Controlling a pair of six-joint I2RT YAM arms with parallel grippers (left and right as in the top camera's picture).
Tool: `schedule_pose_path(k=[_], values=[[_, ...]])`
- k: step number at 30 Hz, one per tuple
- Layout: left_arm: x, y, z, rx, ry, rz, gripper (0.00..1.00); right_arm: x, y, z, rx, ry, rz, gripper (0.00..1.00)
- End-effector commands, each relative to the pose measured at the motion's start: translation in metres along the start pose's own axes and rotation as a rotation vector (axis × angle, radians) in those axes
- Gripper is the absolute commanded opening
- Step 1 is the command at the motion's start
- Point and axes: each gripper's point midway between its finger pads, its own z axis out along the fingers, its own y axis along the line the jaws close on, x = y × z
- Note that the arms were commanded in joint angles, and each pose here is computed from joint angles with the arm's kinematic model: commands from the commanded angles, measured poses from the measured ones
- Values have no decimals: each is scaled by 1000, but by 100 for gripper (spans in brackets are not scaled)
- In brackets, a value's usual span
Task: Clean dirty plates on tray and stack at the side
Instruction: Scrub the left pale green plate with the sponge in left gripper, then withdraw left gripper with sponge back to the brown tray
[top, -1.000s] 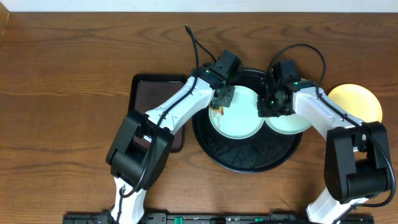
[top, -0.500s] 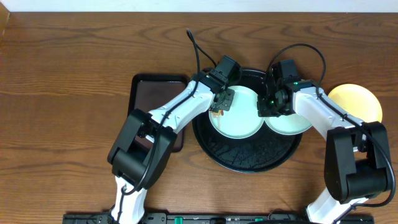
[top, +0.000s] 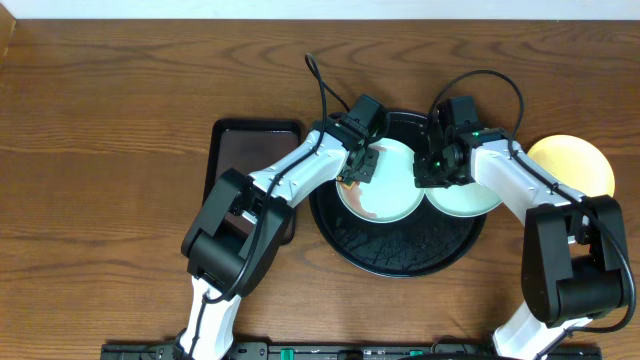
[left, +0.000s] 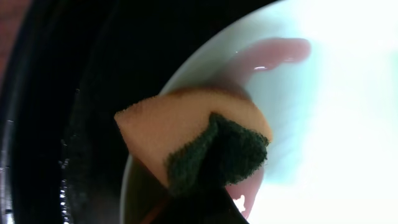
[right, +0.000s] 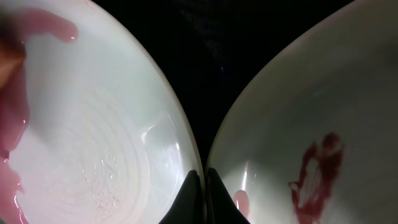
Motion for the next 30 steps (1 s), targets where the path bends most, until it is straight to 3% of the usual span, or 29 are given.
schedule_pose_path(k=[1, 13, 18, 23, 26, 30], values=[[41, -23, 25, 90, 153, 6, 8, -1, 9, 2, -13, 3, -20, 1], [53, -73, 10, 335, 228, -23, 7, -1, 9, 2, -13, 4, -27, 1], [19, -84, -33, 423, 125, -29, 7, -1, 9, 2, -13, 4, -27, 1], [-24, -78, -112, 480, -70, -22, 8, -1, 9, 2, -13, 4, -27, 1], [-35, -54, -153, 438, -161, -52, 8, -1, 9, 2, -13, 4, -27, 1], [-33, 20, -185, 173, -233, -158, 8, -1, 9, 2, -14, 4, -27, 1]])
